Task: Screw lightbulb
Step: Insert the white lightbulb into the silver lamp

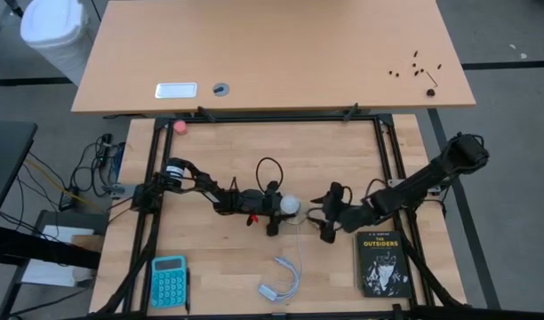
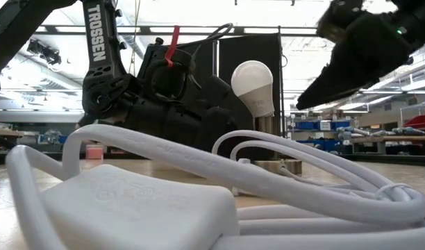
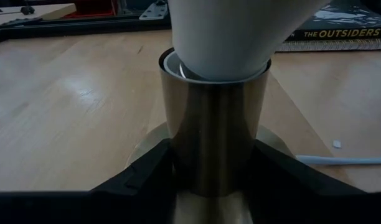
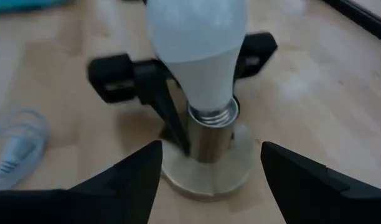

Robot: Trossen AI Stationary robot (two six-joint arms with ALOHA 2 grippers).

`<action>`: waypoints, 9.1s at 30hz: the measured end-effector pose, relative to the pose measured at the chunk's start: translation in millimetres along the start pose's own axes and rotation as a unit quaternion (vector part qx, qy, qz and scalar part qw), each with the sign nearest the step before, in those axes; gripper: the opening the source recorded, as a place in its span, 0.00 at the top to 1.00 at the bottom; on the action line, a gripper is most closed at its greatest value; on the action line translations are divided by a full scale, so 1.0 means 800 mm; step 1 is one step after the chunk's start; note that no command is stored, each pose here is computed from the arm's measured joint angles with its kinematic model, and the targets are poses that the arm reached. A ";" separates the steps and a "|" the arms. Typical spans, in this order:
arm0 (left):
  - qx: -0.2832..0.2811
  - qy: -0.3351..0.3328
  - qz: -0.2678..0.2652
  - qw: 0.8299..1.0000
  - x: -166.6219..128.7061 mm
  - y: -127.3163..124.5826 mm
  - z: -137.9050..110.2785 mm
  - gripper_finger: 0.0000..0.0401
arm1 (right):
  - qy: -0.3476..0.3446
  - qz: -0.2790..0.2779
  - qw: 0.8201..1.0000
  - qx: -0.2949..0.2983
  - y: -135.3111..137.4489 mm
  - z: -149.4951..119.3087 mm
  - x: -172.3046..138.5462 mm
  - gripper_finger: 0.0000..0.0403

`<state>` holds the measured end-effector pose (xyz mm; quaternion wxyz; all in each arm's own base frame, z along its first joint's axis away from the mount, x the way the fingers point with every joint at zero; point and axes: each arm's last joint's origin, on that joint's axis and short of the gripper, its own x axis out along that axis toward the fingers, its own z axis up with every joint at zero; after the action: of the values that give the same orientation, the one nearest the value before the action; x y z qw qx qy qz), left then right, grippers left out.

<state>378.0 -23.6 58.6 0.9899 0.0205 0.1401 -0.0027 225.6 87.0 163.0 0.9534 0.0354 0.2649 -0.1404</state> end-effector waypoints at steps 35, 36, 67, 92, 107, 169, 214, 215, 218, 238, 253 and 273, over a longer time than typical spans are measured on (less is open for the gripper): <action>-0.009 0.001 0.000 1.000 0.000 0.000 -0.001 0.48 | -0.070 0.002 0.995 -0.067 0.004 0.036 0.073 0.15; -0.009 0.001 0.000 1.000 0.000 0.000 -0.001 0.48 | -0.074 0.006 0.995 -0.066 0.005 0.036 0.075 0.16; -0.012 0.004 0.000 1.000 0.000 0.000 -0.001 0.48 | -0.097 -0.020 0.995 -0.033 0.010 0.028 0.085 0.49; -0.013 0.002 0.001 1.000 0.000 0.000 -0.001 0.48 | -0.118 0.015 0.993 -0.002 -0.015 -0.001 0.080 0.52; -0.013 0.004 0.000 1.000 0.000 0.000 -0.001 0.48 | -0.068 0.035 0.997 -0.009 -0.014 0.003 0.086 0.49; -0.016 0.005 0.001 1.000 0.000 0.000 -0.002 0.48 | 0.229 0.023 0.968 -0.098 0.015 0.133 0.067 0.12; -0.016 0.005 -0.001 1.000 0.000 -0.002 -0.001 0.48 | -0.094 0.039 0.993 -0.052 -0.005 0.039 0.079 0.28; -0.016 0.005 -0.001 1.000 0.000 -0.002 -0.001 0.48 | -0.097 0.039 0.993 -0.054 -0.005 0.040 0.079 0.28; -0.016 0.005 -0.001 1.000 0.000 -0.002 -0.001 0.48 | -0.095 0.038 0.993 -0.057 -0.005 0.039 0.079 0.30; -0.015 0.005 -0.001 1.000 0.000 -0.002 -0.001 0.48 | -0.100 0.017 0.994 -0.032 -0.009 0.022 0.074 0.43; -0.056 -0.013 0.092 0.994 -0.001 0.000 0.001 0.48 | -0.088 -0.012 0.996 -0.015 -0.027 0.007 0.080 0.43; -0.090 -0.018 0.197 0.976 0.010 -0.004 0.012 0.48 | -0.037 -0.032 0.997 0.056 -0.038 0.032 0.097 0.43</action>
<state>388.0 -26.9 65.5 0.9712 -0.0418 0.1154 0.2043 293.4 34.6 145.0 0.9539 0.0747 0.2225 -0.1869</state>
